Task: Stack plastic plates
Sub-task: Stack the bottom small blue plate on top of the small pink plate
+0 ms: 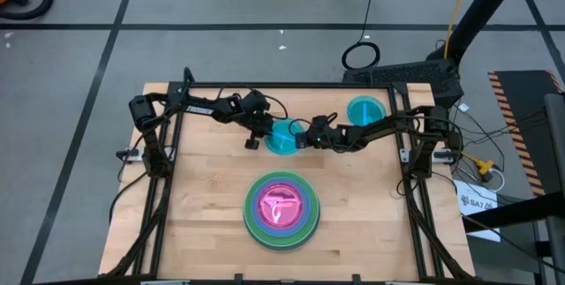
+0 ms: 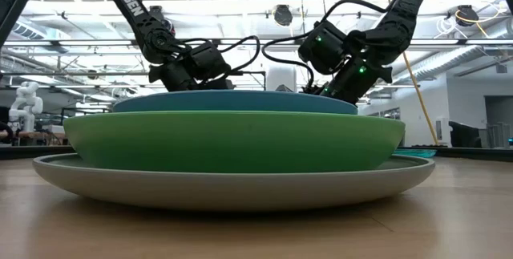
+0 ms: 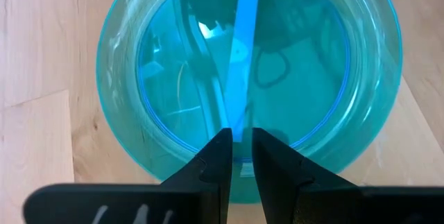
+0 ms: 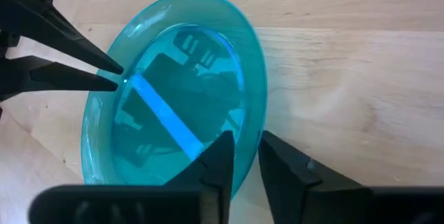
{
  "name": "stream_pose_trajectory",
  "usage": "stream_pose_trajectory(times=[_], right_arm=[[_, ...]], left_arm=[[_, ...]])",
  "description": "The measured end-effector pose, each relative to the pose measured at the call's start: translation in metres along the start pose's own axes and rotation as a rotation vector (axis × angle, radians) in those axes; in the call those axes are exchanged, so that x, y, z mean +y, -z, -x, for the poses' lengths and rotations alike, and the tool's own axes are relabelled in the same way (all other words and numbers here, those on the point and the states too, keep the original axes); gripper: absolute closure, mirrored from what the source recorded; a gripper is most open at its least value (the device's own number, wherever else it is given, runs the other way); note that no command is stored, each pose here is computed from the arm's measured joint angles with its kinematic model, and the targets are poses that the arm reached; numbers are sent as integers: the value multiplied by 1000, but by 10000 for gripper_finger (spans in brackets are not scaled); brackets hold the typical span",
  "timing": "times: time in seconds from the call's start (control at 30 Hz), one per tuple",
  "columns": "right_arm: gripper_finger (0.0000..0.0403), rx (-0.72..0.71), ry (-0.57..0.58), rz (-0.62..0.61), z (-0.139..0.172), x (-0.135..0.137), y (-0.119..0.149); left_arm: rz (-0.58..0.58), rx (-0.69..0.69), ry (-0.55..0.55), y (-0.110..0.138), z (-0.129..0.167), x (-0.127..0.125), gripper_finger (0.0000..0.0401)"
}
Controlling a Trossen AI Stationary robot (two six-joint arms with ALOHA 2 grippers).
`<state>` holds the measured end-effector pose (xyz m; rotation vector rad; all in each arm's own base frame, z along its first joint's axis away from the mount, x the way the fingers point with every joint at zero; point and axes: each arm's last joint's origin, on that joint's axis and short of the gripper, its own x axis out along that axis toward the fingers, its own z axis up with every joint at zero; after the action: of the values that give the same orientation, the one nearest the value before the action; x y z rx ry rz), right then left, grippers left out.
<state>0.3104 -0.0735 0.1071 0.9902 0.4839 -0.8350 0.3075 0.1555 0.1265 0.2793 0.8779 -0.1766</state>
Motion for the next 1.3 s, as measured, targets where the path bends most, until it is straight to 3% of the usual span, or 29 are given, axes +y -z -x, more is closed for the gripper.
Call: stream_pose_trajectory(times=[0.67,1.07,1.3], right_arm=[[392,-9,4,-24,0,0,-1],[401,-13,10,-32,-1,-3,-5],[401,5,12,-26,-5,-11,-20]], left_arm=[[5,-7,-9,-2,3,0,336],[22,-36,-72,-15,27,2,336],[57,-93,-142,-26,65,7,336]])
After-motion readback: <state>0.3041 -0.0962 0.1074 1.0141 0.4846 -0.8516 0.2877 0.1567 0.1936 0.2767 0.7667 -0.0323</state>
